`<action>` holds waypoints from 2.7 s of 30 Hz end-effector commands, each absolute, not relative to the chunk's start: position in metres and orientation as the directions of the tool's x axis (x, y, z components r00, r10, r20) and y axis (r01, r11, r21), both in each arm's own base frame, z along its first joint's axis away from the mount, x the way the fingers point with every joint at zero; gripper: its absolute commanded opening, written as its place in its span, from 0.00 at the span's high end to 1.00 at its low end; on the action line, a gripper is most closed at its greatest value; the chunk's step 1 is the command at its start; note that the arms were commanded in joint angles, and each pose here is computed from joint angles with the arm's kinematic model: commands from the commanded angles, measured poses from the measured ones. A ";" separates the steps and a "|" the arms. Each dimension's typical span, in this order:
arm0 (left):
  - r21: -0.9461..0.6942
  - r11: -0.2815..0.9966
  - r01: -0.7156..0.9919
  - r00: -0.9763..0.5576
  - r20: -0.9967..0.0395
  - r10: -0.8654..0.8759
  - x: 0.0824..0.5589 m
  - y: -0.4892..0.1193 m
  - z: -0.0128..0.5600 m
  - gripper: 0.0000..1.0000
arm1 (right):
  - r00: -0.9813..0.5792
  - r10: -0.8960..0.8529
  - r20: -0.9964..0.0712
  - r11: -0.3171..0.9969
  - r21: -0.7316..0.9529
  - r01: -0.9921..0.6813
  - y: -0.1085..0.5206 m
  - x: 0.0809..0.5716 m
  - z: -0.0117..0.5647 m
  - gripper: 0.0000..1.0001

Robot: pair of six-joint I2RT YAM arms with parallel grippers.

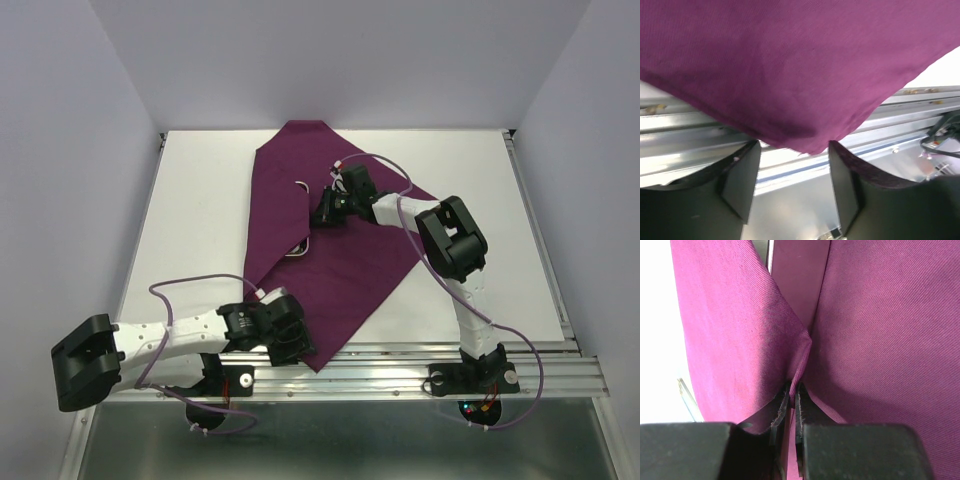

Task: Prepare the surgical pack
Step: Pack the surgical kit at the center of the board.

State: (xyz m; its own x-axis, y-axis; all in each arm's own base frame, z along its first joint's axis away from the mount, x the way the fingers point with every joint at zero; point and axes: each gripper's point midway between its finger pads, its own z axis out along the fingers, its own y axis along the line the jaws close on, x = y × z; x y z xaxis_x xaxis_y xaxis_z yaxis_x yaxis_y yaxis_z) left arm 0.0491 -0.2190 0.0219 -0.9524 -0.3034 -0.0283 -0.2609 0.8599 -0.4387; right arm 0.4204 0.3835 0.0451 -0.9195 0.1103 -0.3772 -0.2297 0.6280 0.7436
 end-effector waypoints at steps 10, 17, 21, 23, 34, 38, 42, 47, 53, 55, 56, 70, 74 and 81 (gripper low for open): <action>-0.388 0.879 -0.277 -0.939 -0.083 -0.332 0.066 -0.217 0.002 0.48 | -0.900 0.098 -0.424 0.596 0.750 -0.288 0.398 0.424 0.067 0.99; -0.345 0.887 -0.306 -0.921 -0.127 -0.367 0.069 -0.199 0.004 0.43 | -0.901 0.096 -0.422 0.598 0.749 -0.287 0.397 0.423 0.066 0.99; -0.370 0.859 -0.354 -0.889 -0.153 -0.432 0.072 -0.186 0.009 0.36 | -0.901 0.097 -0.423 0.596 0.750 -0.287 0.398 0.424 0.067 0.99; -0.400 0.838 -0.371 -0.874 -0.155 -0.461 0.074 -0.184 0.012 0.36 | -0.903 0.096 -0.419 0.594 0.752 -0.286 0.398 0.423 0.066 0.99; -0.383 0.858 -0.342 -0.883 -0.180 -0.433 0.080 -0.192 0.013 0.36 | -0.902 0.101 -0.419 0.585 0.759 -0.287 0.402 0.426 0.071 0.99; -0.343 0.885 -0.315 -0.904 -0.177 -0.390 0.080 -0.198 0.006 0.36 | -0.901 0.101 -0.423 0.588 0.755 -0.289 0.401 0.426 0.071 0.99; -0.351 0.888 -0.298 -0.910 -0.176 -0.375 0.083 -0.206 0.003 0.38 | -0.900 0.100 -0.425 0.590 0.754 -0.290 0.400 0.426 0.072 0.99; -0.406 0.866 -0.293 -0.889 -0.218 -0.403 0.092 -0.208 0.015 0.49 | -0.901 0.099 -0.422 0.593 0.752 -0.287 0.399 0.425 0.070 0.99; -0.470 0.830 -0.301 -0.862 -0.239 -0.448 0.099 -0.208 0.032 0.99 | -0.902 0.100 -0.421 0.593 0.753 -0.286 0.400 0.425 0.069 0.99; -0.491 0.819 -0.298 -0.856 -0.242 -0.456 0.101 -0.210 0.041 1.00 | -0.901 0.099 -0.421 0.595 0.752 -0.286 0.399 0.425 0.069 0.99; -0.516 0.806 -0.291 -0.851 -0.246 -0.465 0.104 -0.212 0.049 1.00 | -0.901 0.098 -0.422 0.595 0.751 -0.287 0.399 0.425 0.069 0.99; -0.566 0.794 -0.224 -0.668 -0.504 -0.547 0.186 -0.185 0.152 1.00 | -0.908 0.091 -0.410 0.609 0.744 -0.275 0.395 0.420 0.060 0.99; -0.545 0.811 -0.212 -0.627 -0.560 -0.541 0.219 -0.181 0.165 1.00 | -0.910 0.093 -0.405 0.614 0.742 -0.268 0.393 0.417 0.058 0.99; -0.543 0.819 -0.186 -0.591 -0.604 -0.534 0.263 -0.188 0.181 1.00 | -0.908 0.093 -0.408 0.619 0.738 -0.268 0.389 0.413 0.058 0.99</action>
